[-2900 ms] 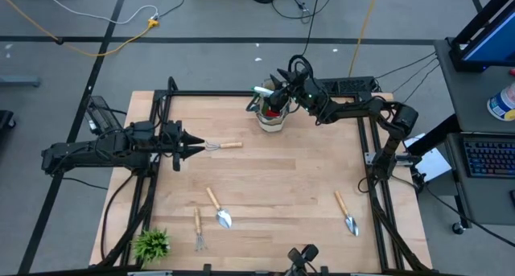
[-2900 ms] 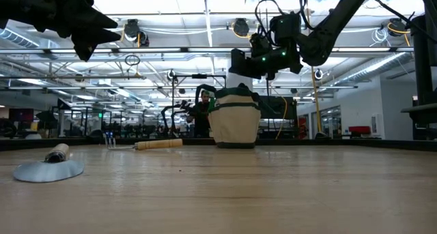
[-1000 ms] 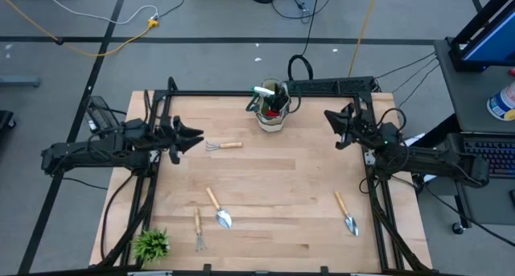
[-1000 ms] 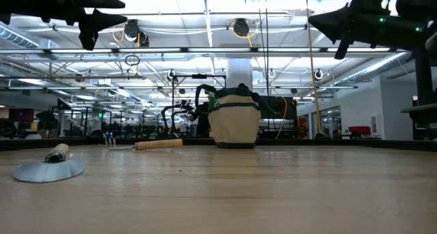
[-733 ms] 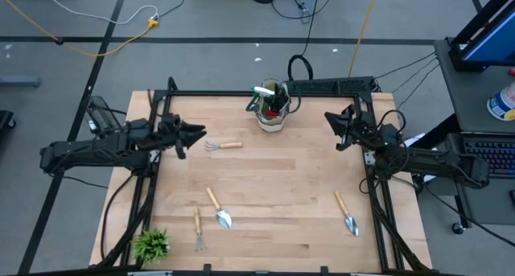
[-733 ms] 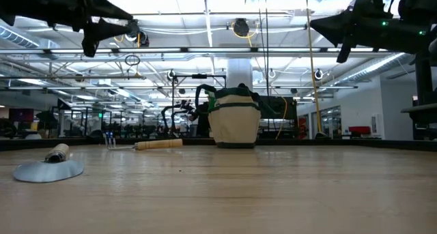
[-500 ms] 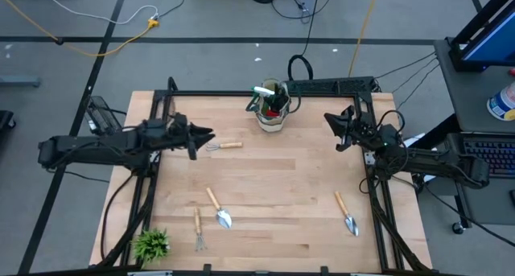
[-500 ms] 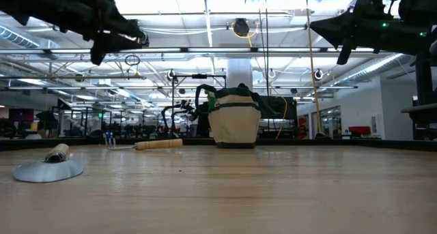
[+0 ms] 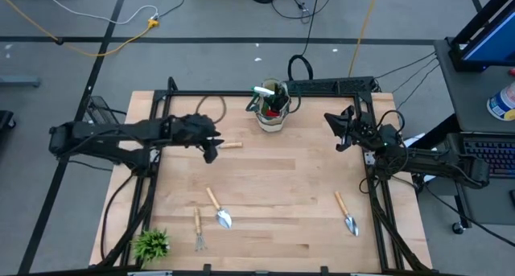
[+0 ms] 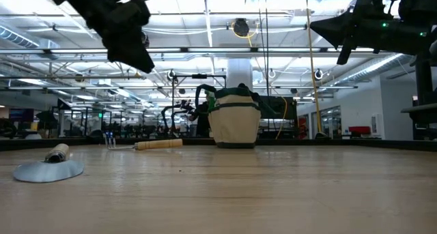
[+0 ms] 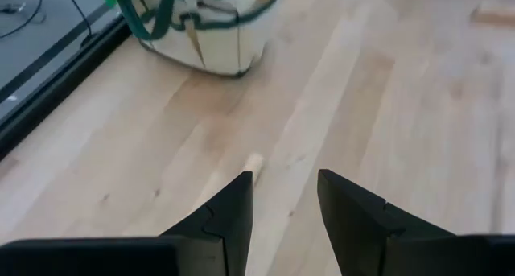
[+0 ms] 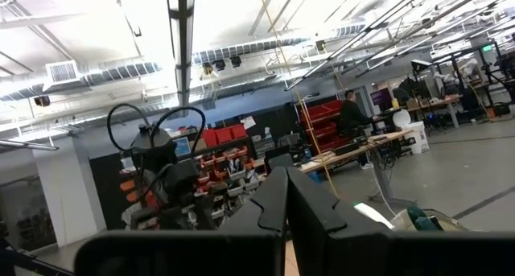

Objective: Pick & Place Garden tools in Gardening bag
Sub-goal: Put the top hand rake into the gardening bag

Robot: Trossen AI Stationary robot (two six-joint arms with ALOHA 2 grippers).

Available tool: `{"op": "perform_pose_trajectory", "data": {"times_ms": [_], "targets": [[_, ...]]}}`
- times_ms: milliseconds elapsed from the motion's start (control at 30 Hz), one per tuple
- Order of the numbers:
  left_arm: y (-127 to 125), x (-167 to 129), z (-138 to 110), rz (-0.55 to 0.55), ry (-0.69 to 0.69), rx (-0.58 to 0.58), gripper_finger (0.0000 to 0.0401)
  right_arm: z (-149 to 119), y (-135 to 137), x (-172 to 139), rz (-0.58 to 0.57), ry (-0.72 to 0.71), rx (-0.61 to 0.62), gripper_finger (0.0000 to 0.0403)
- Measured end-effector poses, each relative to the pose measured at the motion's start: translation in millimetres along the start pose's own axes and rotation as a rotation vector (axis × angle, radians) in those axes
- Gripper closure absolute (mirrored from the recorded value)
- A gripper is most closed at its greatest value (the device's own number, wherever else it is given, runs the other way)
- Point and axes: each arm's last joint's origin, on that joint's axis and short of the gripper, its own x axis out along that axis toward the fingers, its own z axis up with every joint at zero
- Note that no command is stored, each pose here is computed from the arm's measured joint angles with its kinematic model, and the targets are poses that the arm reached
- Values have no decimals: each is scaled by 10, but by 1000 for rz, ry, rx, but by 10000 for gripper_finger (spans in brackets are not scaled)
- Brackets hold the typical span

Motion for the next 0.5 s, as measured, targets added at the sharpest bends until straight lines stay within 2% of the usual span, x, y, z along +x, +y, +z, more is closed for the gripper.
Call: {"op": "perform_pose_trajectory", "data": {"times_ms": [300,500], "targets": [[-62,283,144,102,208,128,256,0,-1,0,-1,0,0,403],[-75,486,149,122,238,125,256,0,0,0,0,0,0,403]]}}
